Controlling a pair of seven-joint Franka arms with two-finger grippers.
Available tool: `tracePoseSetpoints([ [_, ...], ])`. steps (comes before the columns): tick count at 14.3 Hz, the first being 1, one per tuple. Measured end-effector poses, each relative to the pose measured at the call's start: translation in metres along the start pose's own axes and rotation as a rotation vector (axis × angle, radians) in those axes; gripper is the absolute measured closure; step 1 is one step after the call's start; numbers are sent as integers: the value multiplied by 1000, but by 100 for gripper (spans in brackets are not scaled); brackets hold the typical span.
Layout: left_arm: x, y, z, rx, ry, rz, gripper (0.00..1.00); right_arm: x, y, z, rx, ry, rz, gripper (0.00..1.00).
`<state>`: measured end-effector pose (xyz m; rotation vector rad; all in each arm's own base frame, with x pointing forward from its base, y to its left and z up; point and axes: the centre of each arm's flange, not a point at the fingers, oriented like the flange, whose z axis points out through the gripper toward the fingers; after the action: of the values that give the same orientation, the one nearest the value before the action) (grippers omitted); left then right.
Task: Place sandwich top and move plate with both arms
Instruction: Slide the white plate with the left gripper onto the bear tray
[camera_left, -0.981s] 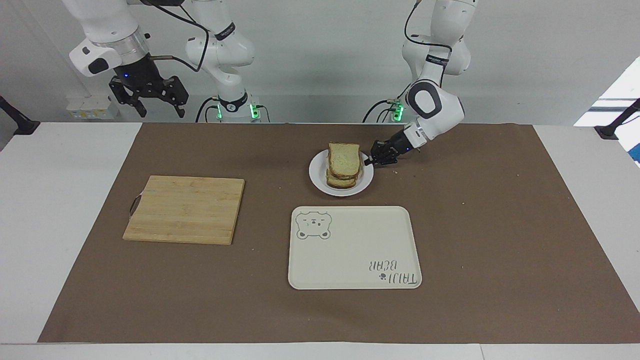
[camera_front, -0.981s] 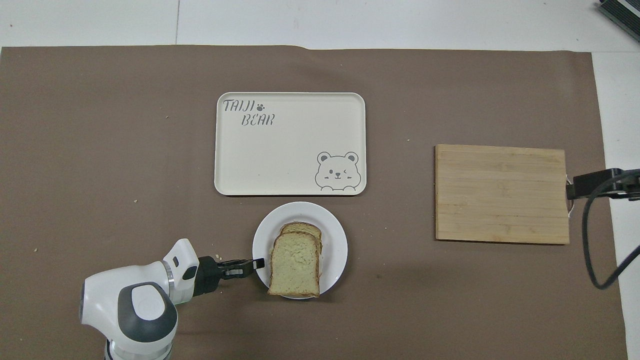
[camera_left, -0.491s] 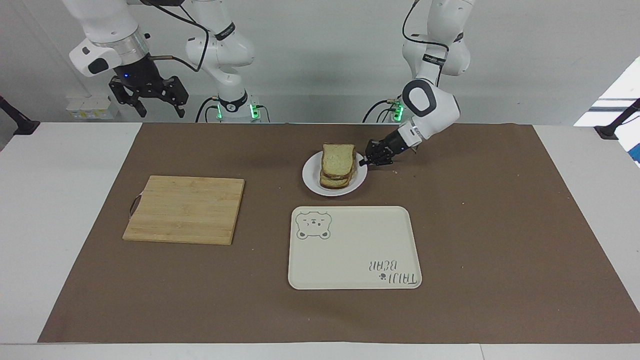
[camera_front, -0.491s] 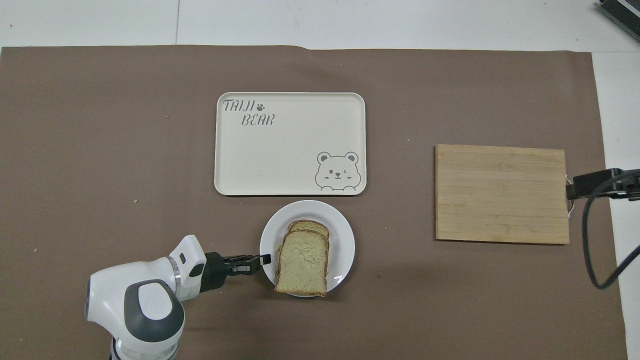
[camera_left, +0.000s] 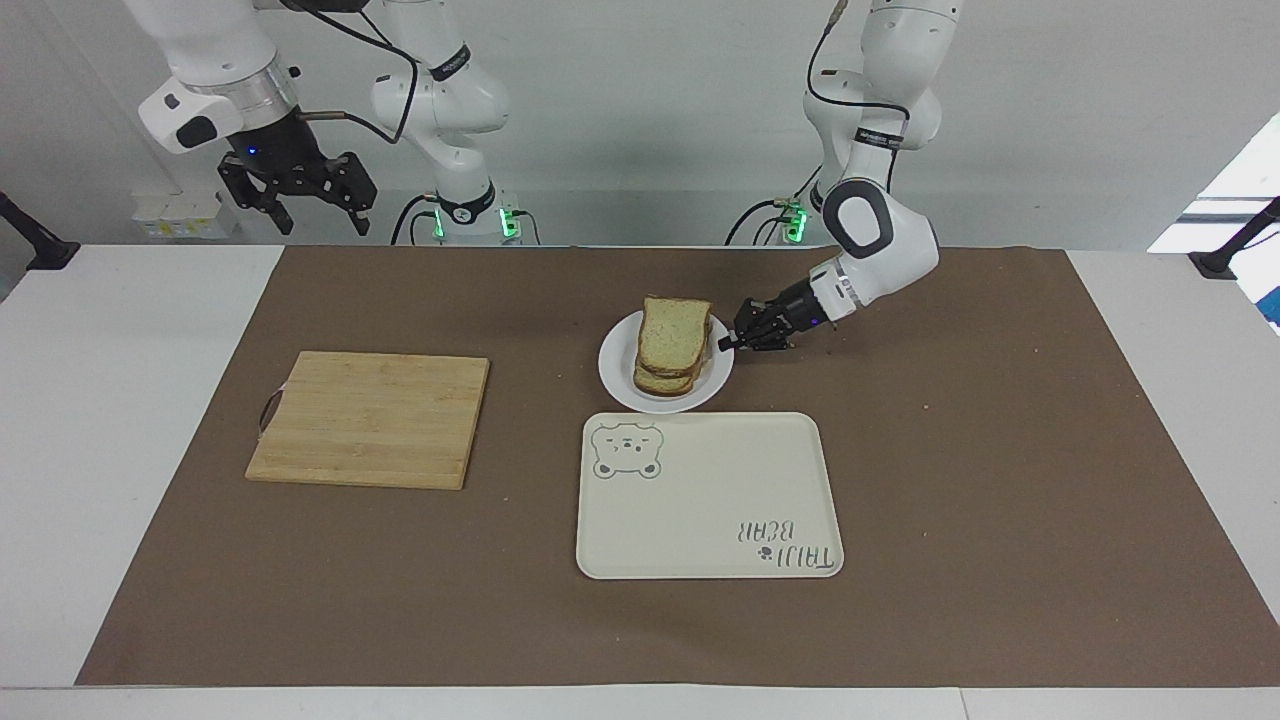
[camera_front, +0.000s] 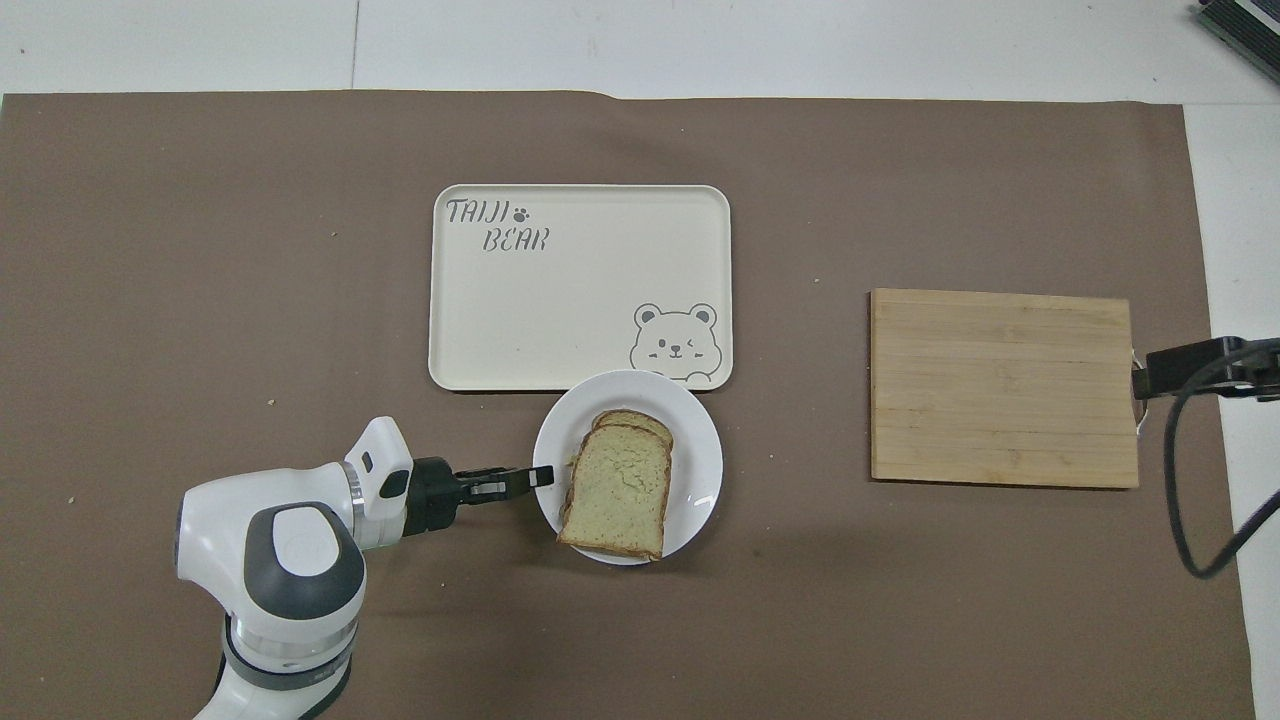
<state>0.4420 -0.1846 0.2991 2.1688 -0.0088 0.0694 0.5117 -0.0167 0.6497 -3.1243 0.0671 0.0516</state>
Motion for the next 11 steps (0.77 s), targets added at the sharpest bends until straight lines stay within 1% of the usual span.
tracePoseSetpoints([
  [3,43,2,-35,-41,-28,-12,95,0,0,0,0,0,0,0],
  [5,82,4,-62,-29,-33,-31,95,0,0,0,0,0,0,0],
  [7,122,13,-76,-25,-23,-39,95,0,-1,-1,0,2,-3,0],
  [8,138,13,-81,-24,-18,-41,95,1,-3,-1,0,9,-18,0],
  [11,166,-6,-84,-10,-6,-50,95,7,-11,-6,-3,65,-121,0],
])
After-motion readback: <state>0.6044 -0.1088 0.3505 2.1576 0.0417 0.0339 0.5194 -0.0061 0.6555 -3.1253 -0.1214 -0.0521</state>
